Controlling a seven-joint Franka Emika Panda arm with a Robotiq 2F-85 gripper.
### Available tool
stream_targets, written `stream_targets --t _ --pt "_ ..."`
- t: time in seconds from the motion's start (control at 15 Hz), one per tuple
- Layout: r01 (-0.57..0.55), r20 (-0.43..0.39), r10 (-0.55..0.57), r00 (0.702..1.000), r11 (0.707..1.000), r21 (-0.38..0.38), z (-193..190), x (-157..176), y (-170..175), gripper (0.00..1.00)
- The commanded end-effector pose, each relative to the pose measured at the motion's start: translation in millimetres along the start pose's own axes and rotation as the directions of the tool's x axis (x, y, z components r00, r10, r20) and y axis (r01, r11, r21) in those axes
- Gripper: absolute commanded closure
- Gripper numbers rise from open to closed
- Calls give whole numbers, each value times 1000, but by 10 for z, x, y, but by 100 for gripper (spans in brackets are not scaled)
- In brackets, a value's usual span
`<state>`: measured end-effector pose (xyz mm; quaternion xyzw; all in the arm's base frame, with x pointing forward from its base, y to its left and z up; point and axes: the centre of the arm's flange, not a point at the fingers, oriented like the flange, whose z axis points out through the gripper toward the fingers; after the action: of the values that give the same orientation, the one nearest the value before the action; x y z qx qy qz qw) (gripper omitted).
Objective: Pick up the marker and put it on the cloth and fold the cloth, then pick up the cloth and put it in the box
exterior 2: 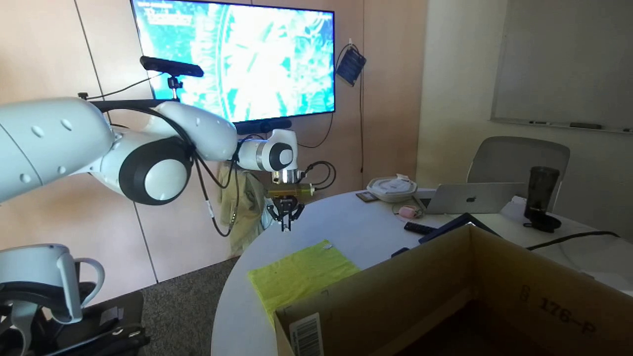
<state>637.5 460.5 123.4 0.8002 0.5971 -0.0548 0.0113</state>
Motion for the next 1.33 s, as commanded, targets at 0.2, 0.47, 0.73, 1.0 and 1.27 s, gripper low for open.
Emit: stream_targets --t 0.2,0.47,0.73,1.0,1.27 --pt "-337 -1 338 941 940 51 -319 -798 104 82" --pt "-528 50 525 850 844 96 -304 -1216 226 82" --pt "-644 102 636 765 754 130 -289 -1559 280 84" --pt "-712 139 698 702 687 145 -301 -1830 233 84" --pt "-765 182 743 644 625 154 -310 -2071 97 85"
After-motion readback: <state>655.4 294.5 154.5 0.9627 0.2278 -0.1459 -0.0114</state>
